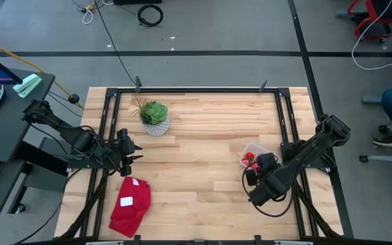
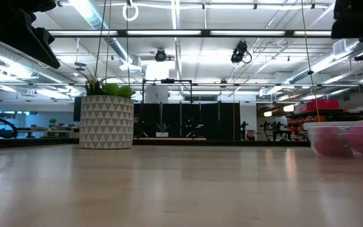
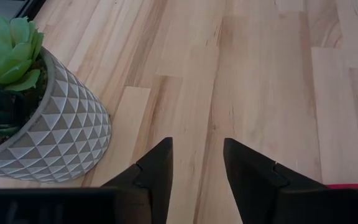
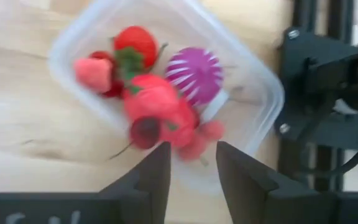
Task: Pick and placing Produce into tupperware
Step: Adjust the red cherry in the transparent bin
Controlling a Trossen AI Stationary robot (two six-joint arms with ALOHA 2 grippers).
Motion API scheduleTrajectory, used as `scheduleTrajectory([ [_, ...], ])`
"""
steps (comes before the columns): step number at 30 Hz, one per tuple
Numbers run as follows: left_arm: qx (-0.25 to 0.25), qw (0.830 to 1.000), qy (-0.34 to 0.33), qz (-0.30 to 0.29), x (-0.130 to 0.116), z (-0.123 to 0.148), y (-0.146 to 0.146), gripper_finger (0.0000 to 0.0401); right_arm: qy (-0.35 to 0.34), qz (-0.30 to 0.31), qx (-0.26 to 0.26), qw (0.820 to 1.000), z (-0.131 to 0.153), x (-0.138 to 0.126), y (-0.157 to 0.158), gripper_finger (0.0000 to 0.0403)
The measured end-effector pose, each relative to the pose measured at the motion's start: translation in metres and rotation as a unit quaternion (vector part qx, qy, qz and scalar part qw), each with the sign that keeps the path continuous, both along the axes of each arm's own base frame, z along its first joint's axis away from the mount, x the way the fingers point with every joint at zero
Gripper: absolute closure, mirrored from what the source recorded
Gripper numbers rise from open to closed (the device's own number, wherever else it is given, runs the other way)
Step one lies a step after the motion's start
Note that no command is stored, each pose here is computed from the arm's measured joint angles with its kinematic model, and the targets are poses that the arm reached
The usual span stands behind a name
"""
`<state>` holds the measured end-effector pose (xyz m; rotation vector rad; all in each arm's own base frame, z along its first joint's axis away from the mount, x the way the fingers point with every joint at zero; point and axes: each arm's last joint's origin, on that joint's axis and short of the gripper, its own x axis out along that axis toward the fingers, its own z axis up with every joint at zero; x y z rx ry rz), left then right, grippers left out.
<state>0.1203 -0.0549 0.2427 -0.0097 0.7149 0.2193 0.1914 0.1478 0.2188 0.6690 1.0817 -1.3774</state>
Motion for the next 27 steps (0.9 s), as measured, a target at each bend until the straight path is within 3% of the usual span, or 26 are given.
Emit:
scheduleTrajectory([
  [5, 0.000, 1.000, 0.000, 0.000, 0.000, 0.000, 0.000, 0.0248, -0.042, 0.004, 0.036, 0.998, 0.003, 0.009, 0.007, 0.0309],
  [11, 0.000, 1.000, 0.000, 0.000, 0.000, 0.000, 0.000, 0.0254, -0.073, 0.030, 0.071, 0.994, -0.007, 0.019, 0.016, 0.0393],
  [21, 0.000, 1.000, 0.000, 0.000, 0.000, 0.000, 0.000, 0.0259, -0.090, 0.022, 0.081, 0.992, -0.012, 0.024, 0.021, 0.0397],
  [27, 0.000, 1.000, 0.000, 0.000, 0.000, 0.000, 0.000, 0.0250, -0.055, 0.010, 0.088, 0.995, -0.036, 0.032, 0.030, 0.0399],
])
